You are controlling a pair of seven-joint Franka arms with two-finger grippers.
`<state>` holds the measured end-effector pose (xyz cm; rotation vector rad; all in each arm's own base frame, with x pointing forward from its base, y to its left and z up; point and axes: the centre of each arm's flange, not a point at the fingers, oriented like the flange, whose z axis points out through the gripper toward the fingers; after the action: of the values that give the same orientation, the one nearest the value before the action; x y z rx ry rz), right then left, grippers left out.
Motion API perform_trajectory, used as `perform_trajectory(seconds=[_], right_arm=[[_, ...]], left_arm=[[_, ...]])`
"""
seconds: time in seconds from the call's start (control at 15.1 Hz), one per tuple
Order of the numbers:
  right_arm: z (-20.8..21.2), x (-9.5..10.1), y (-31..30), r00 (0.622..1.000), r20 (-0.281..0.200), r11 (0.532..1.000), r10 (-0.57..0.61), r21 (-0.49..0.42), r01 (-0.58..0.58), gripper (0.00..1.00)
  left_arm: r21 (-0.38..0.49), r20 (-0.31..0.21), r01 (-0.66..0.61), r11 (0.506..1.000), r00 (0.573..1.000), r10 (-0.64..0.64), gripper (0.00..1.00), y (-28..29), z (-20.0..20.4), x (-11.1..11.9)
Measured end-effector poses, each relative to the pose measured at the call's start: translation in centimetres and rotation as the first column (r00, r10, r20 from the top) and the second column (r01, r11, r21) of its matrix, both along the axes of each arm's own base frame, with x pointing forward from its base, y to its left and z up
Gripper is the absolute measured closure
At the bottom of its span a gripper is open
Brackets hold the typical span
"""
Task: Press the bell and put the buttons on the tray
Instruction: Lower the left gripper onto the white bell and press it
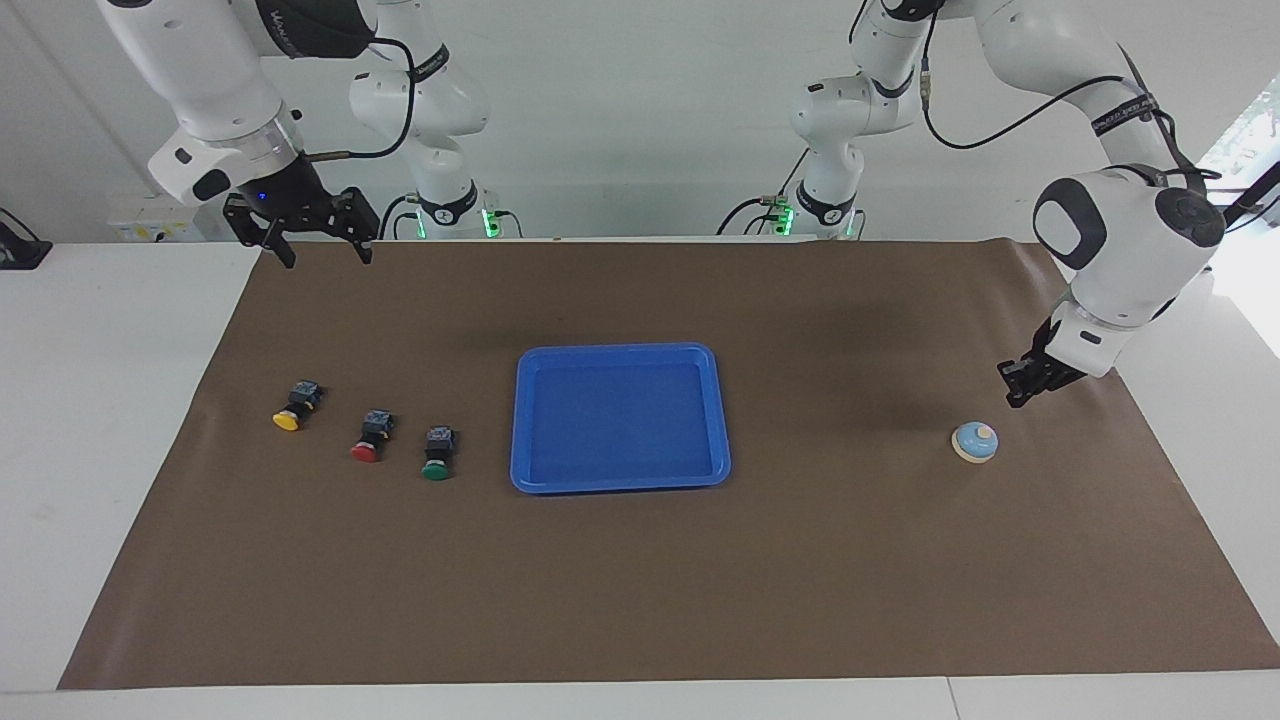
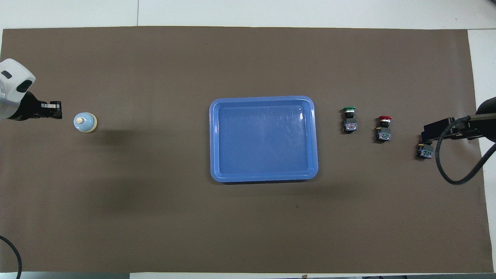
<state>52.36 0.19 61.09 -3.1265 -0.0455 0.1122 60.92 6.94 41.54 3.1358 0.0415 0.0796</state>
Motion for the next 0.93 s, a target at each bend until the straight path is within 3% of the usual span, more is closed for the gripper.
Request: perform_trajectory(seconds=[0.66, 0.93], right_arm=[[0.0, 0.0, 0.0, 1.0, 0.0, 1.0, 0.0, 0.0, 0.0, 0.0], [0.0, 0.0, 0.0, 1.0, 0.0, 1.0, 0.0, 0.0, 0.0, 0.0]], left_arm=[[-0.005, -0.035, 0.01, 1.0, 0.999, -0.01, 0.99, -0.6, -7.4, 0.5], [-0.003, -0.018, 0.01, 1.0, 1.0, -0.01, 0.99, -0.7, -7.7, 0.3]])
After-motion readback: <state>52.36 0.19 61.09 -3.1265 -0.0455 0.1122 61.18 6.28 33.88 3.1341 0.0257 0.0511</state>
